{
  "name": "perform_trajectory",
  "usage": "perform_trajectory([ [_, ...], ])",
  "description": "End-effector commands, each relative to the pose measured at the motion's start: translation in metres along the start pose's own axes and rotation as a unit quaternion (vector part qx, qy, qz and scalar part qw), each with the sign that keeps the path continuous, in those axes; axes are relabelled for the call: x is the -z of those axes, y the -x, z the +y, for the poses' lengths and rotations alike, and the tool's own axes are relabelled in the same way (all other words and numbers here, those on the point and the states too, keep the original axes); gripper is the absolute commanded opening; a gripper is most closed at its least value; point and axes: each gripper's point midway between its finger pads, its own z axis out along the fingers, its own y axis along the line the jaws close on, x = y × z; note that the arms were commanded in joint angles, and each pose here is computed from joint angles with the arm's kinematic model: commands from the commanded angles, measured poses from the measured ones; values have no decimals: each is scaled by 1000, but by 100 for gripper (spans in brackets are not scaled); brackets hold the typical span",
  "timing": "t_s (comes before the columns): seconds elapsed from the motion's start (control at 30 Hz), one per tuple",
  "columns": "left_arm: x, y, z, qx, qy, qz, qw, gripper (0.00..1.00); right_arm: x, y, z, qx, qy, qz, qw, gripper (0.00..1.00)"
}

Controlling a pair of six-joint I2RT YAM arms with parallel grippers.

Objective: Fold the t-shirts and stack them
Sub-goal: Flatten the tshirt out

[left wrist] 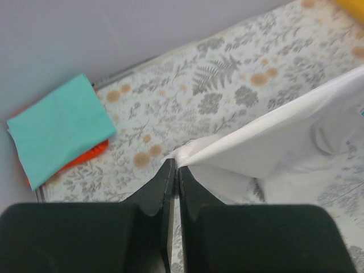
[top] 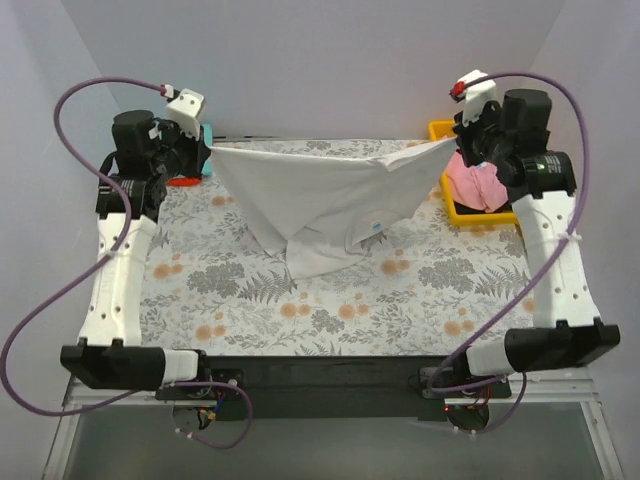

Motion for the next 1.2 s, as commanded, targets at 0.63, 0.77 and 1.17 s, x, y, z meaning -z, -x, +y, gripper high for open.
perform_trajectory([
  [0.63, -45, 116, 40, 40, 40, -136, 989, 0, 62, 168, -94, -16, -187, -254, 949, 1],
  [0.77, -86, 160, 68, 38, 59, -192, 979, 0, 44, 199, -116, -22, -212, -292, 932, 1],
  [1.17, -18, 272, 138, 17, 205, -447, 870, 0, 142, 278, -141, -2, -294, -469, 833, 1],
])
